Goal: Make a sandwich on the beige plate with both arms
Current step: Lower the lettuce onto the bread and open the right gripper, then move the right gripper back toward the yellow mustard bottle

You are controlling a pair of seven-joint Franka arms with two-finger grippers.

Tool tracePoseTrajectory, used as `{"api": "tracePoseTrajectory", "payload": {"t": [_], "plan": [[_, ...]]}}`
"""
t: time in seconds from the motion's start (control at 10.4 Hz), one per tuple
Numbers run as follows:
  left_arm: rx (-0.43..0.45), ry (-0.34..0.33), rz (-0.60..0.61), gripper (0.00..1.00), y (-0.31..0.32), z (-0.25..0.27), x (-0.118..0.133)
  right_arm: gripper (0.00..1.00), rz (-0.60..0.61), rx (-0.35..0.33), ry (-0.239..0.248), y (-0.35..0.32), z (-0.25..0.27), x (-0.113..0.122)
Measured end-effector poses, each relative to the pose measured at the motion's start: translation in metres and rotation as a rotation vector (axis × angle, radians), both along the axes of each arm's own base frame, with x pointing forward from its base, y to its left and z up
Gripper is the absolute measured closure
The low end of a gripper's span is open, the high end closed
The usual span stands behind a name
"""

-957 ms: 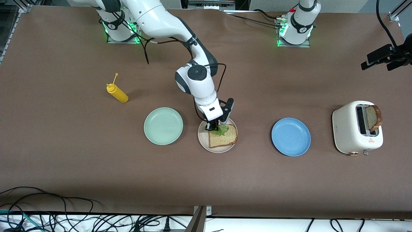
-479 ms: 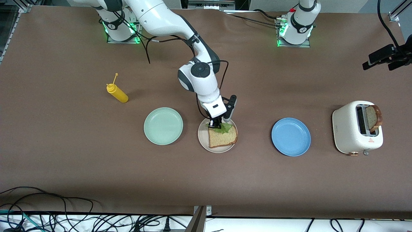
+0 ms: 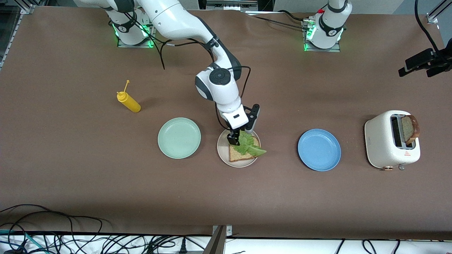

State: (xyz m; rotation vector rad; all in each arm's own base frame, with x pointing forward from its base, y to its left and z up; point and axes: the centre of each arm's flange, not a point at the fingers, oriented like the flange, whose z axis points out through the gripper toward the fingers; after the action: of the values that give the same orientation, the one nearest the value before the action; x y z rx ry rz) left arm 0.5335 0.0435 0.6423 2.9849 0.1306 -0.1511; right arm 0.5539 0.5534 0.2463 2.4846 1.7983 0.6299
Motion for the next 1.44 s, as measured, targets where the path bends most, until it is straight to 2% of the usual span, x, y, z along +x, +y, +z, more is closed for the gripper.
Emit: {"api": "tracePoseTrajectory", "payload": {"t": [0.38,0.57,0.77,1.05,1.24,1.44], "plan": [[0.000,0.000,0.000,0.00,0.000,0.000,0.000,0.04,-0.004,-0.002,-0.001,-0.002,0.000,0.002],[0.000,0.000,0.000,0.00,0.000,0.000,0.000,0.01,-0.031,-0.015,0.017,-0.014,0.002,0.012],[0.000,0.000,0.000,0.00,0.000,0.000,0.000,0.00,-0.109,-0.024,0.097,-0.039,0.031,0.033],[0.000,0.001,0.000,0.00,0.000,0.000,0.000,0.00,-0.339,-0.087,0.229,-0.130,0.128,0.072],[0.000,0.001,0.000,0.00,0.000,0.000,0.000,0.00,-0.515,-0.116,0.278,-0.197,0.176,0.086],[0.000,0.001,0.001,0.00,0.000,0.000,0.000,0.00,-0.644,-0.144,0.328,-0.254,0.205,0.089]]}}
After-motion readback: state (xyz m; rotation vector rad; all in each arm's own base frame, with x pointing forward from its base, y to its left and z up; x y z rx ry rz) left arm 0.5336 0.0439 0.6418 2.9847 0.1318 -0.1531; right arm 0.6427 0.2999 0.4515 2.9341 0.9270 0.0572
